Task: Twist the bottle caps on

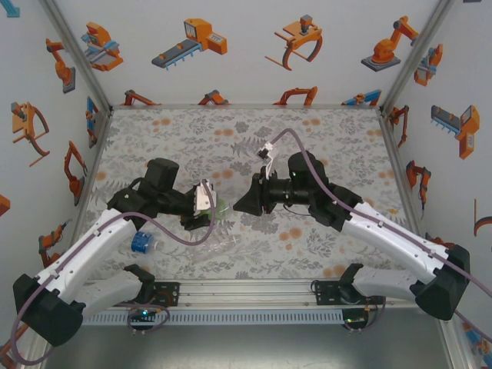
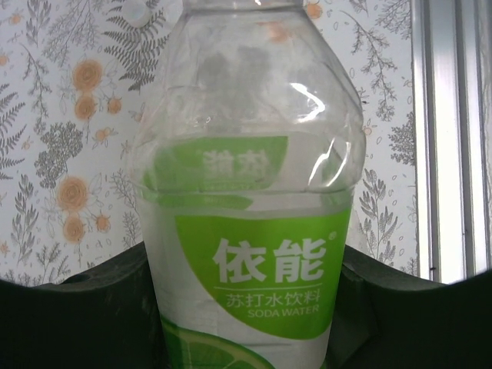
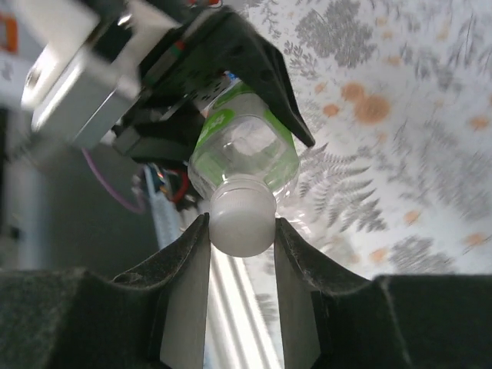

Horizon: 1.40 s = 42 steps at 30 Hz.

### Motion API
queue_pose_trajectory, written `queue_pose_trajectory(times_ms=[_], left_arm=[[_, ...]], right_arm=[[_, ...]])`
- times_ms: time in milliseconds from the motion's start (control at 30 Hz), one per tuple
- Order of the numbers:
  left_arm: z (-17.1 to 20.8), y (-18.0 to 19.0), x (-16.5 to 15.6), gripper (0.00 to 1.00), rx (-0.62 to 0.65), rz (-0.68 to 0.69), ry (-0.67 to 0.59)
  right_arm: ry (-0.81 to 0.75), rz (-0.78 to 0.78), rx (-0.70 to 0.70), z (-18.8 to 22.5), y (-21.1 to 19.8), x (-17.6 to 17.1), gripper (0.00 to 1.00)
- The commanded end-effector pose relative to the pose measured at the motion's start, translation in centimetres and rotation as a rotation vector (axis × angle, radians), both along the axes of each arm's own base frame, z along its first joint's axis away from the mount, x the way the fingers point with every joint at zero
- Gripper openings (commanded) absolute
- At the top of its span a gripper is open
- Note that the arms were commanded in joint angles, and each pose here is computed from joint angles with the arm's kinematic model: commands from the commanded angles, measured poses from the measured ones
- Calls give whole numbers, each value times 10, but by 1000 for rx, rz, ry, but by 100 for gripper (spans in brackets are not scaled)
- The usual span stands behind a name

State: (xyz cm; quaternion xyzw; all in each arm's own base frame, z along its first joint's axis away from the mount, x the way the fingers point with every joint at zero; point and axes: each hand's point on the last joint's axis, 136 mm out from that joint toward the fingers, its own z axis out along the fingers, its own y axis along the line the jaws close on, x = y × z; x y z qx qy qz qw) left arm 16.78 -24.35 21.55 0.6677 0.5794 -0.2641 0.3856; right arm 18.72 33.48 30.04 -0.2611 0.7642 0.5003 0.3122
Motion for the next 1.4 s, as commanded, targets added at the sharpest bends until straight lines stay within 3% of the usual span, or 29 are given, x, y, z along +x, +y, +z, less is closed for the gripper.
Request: queue_pose_trajectory(times_ms=[0, 133, 300, 333, 400, 433, 633, 767, 1000, 1200, 1367], left_arm=[[48, -21, 2, 0, -179, -54, -125], [46, -20, 11, 0, -162, -12, -142], [42, -21, 13, 0, -154, -11, -131], [42, -22, 13, 0, -157, -18, -128], [42, -23, 10, 0, -161, -30, -121], [42, -23, 9, 0, -161, -36, -121], [40, -23, 2, 0, -158, -73, -101], [39, -22, -1, 0, -138, -87, -77], [40, -23, -12, 0, -158, -147, -64], [39, -23, -14, 0, -155, -163, -56], [37, -23, -14, 0, -152, -162, -50]], right_arm=[[535, -268, 7, -45, 1, 13, 0], [837, -374, 64, -74, 2, 10, 0], [826, -354, 87, -61, 7, 14, 0], [793, -347, 76, -57, 6, 15, 7], [696, -322, 50, -44, 3, 17, 30], [604, -307, 25, -36, -1, 19, 36], [12, -224, 10, 37, -34, 24, 67], [-381, -76, -55, 59, -43, 8, 70], [-932, 418, -75, 66, -30, -50, 65], [-1132, 535, -42, 67, -23, -61, 61], [-1134, 556, -35, 61, -15, -60, 53]])
